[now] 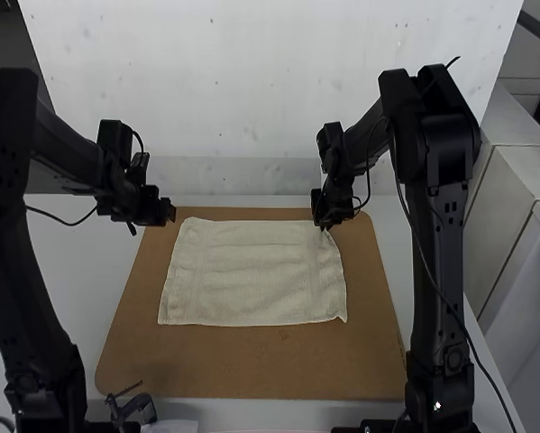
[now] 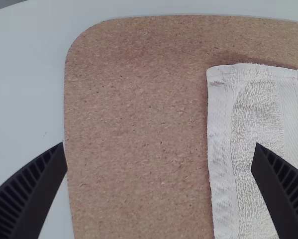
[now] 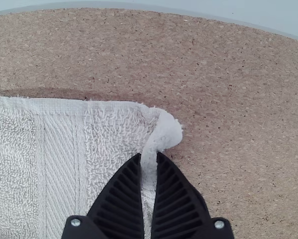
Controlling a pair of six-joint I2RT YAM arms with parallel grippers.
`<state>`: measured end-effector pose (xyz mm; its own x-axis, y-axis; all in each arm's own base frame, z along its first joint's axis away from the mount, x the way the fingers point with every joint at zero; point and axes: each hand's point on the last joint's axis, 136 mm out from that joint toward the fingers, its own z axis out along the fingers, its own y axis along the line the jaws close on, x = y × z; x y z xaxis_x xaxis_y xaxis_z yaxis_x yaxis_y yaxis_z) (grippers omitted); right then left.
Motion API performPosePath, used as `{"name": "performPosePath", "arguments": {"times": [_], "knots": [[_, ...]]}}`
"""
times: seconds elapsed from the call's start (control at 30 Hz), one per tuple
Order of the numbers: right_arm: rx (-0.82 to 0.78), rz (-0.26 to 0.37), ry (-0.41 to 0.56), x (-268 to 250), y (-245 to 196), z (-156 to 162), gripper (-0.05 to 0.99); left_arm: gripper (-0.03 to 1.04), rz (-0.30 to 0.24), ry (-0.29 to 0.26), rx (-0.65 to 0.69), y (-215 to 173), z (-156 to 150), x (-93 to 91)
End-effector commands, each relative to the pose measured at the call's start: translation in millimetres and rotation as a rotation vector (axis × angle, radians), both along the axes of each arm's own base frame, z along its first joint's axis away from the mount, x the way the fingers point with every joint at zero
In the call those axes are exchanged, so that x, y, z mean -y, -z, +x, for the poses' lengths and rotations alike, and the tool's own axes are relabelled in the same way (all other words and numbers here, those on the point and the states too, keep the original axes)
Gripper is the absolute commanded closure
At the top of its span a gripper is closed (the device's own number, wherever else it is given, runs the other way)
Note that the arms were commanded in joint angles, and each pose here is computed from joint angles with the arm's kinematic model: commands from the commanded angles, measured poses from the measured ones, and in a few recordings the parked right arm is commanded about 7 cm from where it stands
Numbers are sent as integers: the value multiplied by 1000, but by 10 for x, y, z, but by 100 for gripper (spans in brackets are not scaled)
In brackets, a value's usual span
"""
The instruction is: Fold the towel.
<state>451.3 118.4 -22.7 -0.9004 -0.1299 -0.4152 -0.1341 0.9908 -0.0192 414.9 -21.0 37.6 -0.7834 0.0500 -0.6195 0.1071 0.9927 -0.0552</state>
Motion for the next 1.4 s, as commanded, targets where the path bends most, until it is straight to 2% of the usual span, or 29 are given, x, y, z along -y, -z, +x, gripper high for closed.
{"name": "performPosePath", "arguments": {"times": [0.0,0.17,0.37,0.53,0.7,0.77,0.83,0.9,0.97,1.1,1.2,1.37], "knots": [[-75,-50,15,97,278,-160,92,6,-13,1,17,-105,269,84],[-71,-53,15,100,279,-166,92,6,47,-12,-14,0,443,119],[-75,-66,19,124,318,-174,92,7,64,11,-86,199,493,277],[-75,-74,24,145,318,-173,92,7,105,15,-127,355,487,348],[-70,-78,26,152,297,-161,92,7,120,47,-171,476,453,473],[-70,-83,26,156,296,-173,92,13,122,60,-182,544,459,496],[-69,-86,26,159,289,-188,92,26,116,67,-200,619,478,518],[-62,-83,24,152,250,-188,92,55,86,80,-248,701,433,544],[-58,-82,26,160,219,-190,92,98,82,83,-275,761,390,531],[-50,-82,32,179,195,-165,92,99,34,101,-321,763,285,561],[-28,-73,48,164,166,-111,92,99,28,96,-317,644,287,552],[104,-18,82,92,-57,125,92,99,11,80,-264,387,374,593]]}}
